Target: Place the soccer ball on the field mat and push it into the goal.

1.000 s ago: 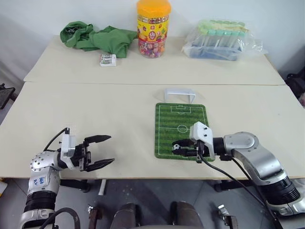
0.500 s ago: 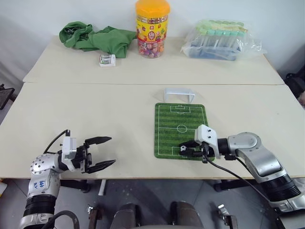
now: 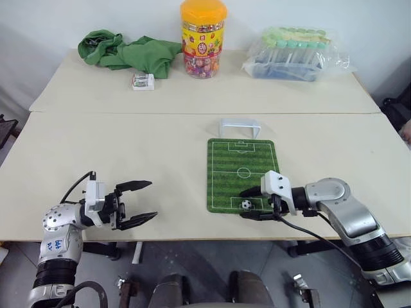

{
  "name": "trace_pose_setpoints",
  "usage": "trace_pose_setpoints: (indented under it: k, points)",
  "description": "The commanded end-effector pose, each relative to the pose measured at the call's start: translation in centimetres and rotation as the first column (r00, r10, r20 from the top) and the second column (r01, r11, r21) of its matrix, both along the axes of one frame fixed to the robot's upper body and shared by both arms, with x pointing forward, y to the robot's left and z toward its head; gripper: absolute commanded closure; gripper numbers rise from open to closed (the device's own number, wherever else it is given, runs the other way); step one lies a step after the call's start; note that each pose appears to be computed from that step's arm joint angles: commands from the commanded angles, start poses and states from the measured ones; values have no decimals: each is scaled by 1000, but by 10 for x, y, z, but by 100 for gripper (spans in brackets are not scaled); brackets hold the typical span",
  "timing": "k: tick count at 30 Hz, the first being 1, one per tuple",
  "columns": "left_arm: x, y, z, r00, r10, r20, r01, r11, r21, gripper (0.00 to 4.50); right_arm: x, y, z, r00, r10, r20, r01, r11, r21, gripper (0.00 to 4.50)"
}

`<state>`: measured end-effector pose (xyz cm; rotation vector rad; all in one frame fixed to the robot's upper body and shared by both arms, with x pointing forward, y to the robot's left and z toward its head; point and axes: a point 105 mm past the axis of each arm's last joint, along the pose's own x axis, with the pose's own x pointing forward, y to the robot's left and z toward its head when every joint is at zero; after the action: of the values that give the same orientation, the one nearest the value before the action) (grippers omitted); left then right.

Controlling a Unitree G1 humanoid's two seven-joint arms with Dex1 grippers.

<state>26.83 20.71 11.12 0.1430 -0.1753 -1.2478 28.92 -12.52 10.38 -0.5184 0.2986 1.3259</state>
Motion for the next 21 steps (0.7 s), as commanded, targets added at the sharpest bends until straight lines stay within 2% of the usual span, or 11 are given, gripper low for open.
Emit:
trace_pose_setpoints:
  k: [1,5,11,15,19,21]
  points:
    - [2,0,3,1000,4,21,-3,1000,-4,0,3,0,4,1000,0,14,1,1000,-12,150]
    - [3,-1,3,1000,2,22,-2,1000,-5,0,3,2,12,999,14,40,-14,1000,-13,150]
    - [4,-2,2,1000,-5,21,5,1000,-11,0,0,8,40,994,29,105,-30,999,10,150]
    - [4,-5,1,1000,-18,16,18,1000,-16,0,-8,9,52,991,38,127,-39,999,5,150]
    - [4,-7,1,999,-36,13,36,999,-20,0,-23,9,53,992,49,115,-47,999,-21,150]
    - [2,-7,1,999,-48,8,49,999,-20,0,-35,10,50,993,71,95,-70,997,-16,191]
